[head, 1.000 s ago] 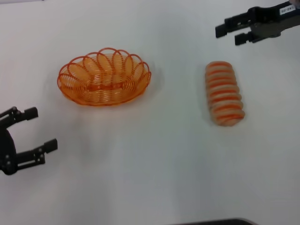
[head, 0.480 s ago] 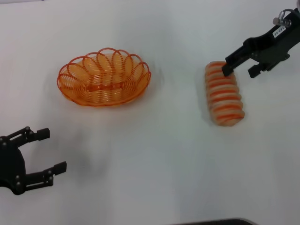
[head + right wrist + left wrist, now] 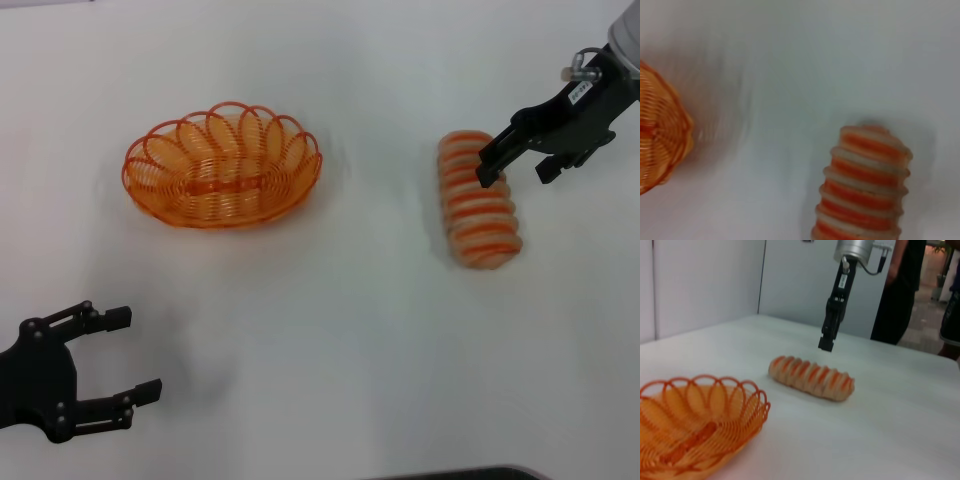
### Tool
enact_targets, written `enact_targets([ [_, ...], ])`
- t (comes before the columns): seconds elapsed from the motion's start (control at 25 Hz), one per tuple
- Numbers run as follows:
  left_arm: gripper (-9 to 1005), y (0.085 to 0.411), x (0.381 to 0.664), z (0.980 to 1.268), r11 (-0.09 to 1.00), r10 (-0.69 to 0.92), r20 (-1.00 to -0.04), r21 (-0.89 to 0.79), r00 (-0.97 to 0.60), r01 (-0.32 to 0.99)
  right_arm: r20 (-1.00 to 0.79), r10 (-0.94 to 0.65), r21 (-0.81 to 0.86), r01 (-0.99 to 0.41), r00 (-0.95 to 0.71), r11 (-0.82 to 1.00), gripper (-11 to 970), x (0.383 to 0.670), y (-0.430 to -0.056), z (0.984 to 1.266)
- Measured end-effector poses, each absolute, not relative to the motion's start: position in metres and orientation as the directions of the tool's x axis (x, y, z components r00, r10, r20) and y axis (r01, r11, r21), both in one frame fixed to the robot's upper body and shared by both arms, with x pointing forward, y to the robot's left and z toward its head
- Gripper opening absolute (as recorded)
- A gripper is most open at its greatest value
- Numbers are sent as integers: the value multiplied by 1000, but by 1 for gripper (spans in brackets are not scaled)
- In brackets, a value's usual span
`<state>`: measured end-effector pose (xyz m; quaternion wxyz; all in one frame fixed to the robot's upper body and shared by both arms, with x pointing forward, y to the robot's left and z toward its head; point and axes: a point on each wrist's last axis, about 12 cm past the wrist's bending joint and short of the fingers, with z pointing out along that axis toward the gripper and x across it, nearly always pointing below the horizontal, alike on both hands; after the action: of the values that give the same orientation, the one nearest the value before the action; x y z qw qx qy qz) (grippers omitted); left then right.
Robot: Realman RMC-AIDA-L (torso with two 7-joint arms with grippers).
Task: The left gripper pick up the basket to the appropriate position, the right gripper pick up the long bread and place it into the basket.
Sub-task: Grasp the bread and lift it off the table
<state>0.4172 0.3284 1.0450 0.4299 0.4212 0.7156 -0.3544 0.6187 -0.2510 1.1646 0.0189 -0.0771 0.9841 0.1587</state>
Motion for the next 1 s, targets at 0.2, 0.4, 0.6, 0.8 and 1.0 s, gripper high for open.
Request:
enact_targets([
  [0.2,877,329,417,1044,398,306,-910,-146,-281,906,-72,-156,291,-171,-985,941,874,622,-243,1165],
  [0.4,877,330,418,1043,407,308,-909,-141,-281,902,-69,-144,270,-158,-987,950,878,624,-239,1161],
  [0.6,876,329,420,1044,402,311,-909,-139,-278,905,-61,-132,258,-143,-989,955,892,625,-233,1155],
  [0.8,876,329,422,1044,403,318,-909,-126,-268,906,-74,-114,263,-130,-991,956,916,627,-225,1151],
  [1.0,877,330,423,1044,405,322,-909,-120,-264,906,-67,-97,267,-111,-993,957,923,628,-219,1142],
])
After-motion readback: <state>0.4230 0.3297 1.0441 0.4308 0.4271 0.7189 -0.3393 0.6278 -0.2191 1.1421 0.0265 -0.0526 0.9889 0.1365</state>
